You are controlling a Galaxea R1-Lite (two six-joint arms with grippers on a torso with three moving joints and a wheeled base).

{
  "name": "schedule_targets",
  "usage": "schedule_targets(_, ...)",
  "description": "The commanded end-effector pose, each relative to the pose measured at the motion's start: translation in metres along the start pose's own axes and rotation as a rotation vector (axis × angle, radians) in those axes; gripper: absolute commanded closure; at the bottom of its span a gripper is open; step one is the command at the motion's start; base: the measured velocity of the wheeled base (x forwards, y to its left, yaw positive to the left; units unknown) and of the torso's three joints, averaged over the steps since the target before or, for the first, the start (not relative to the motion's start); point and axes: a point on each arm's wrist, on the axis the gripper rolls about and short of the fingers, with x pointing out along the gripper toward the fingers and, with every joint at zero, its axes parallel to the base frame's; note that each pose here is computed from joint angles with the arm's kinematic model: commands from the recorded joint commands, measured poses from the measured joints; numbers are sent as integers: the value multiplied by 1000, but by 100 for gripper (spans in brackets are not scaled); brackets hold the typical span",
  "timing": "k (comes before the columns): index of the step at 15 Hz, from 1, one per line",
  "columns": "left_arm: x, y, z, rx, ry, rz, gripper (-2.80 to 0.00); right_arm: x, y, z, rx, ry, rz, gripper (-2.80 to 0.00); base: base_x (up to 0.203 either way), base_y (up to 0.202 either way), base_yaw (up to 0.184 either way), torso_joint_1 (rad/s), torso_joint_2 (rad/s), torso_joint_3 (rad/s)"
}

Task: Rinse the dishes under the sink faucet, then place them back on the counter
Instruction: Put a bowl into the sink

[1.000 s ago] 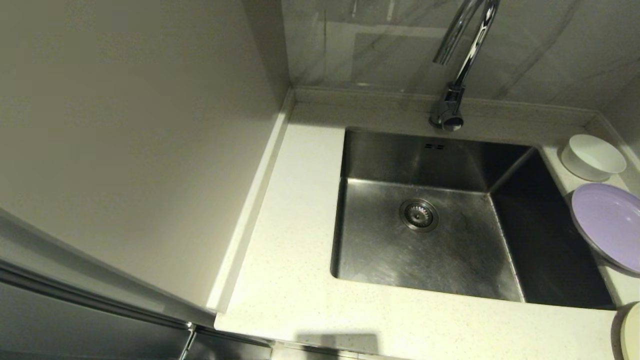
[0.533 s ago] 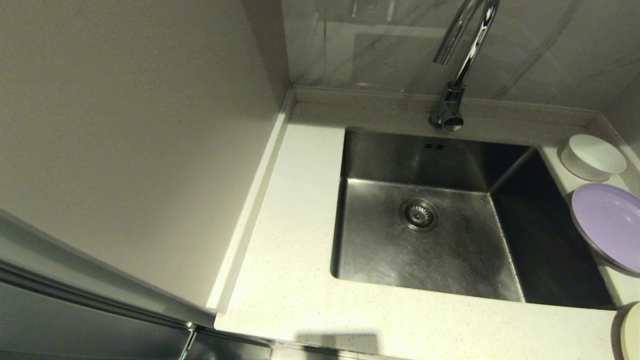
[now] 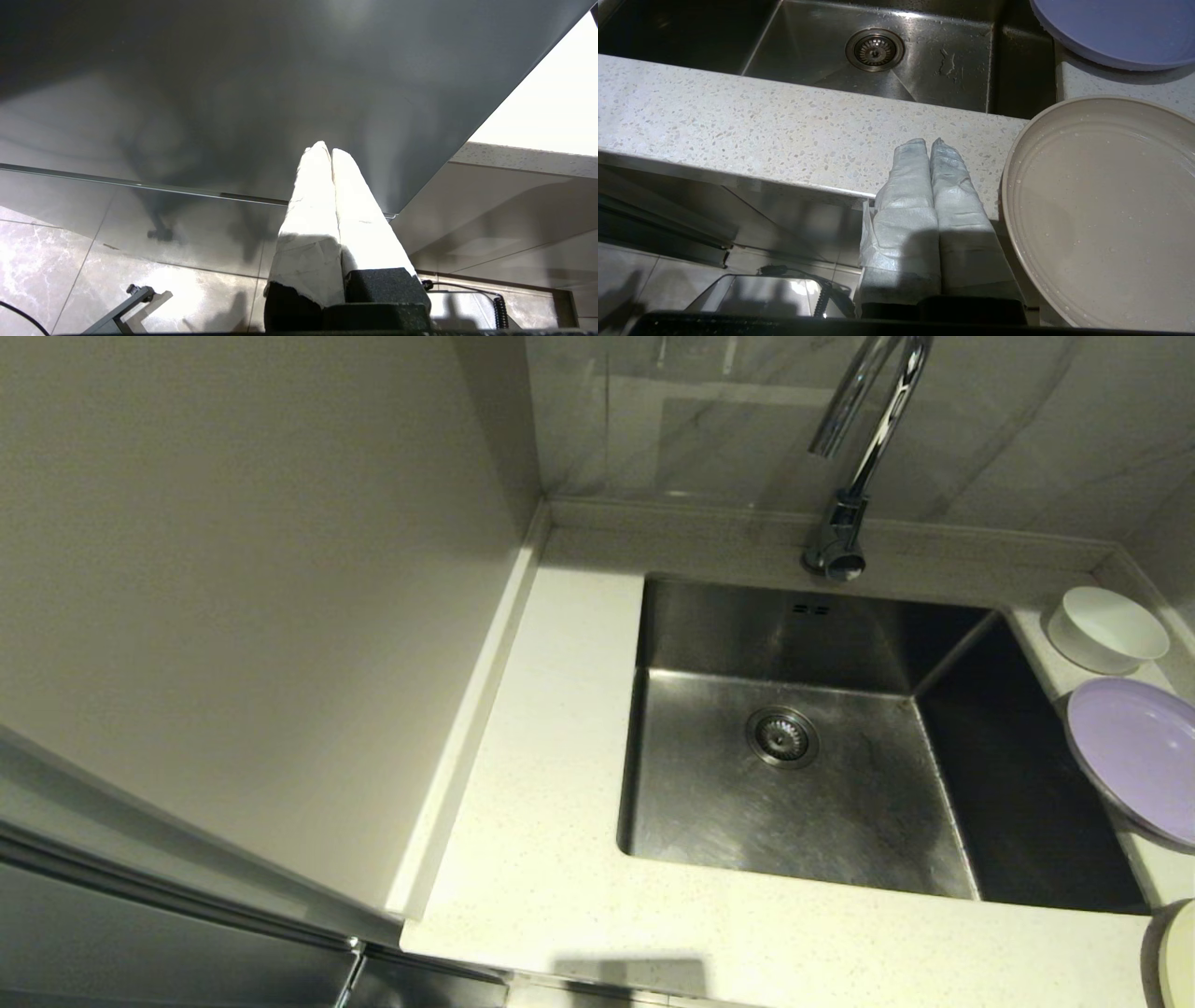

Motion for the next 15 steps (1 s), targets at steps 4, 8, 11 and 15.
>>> schedule_targets(4,0,0,0,-1,-2,1,0,0,0,0,-1,0,-5,0,0,0,0,0,0,0)
schedule_targets(8,0,0,0,-1,-2,1,0,0,0,0,5,0,-6,0,0,0,0,0,0,0)
schedule_targets(11,0,0,0,-1,-2,1,0,0,0,4,1,18,-6,0,0,0,0,0,0,0)
schedule_targets(15,0,0,0,-1,-2,1,0,-4,1,59,-2,79,-7,0,0,0,0,0,0,0)
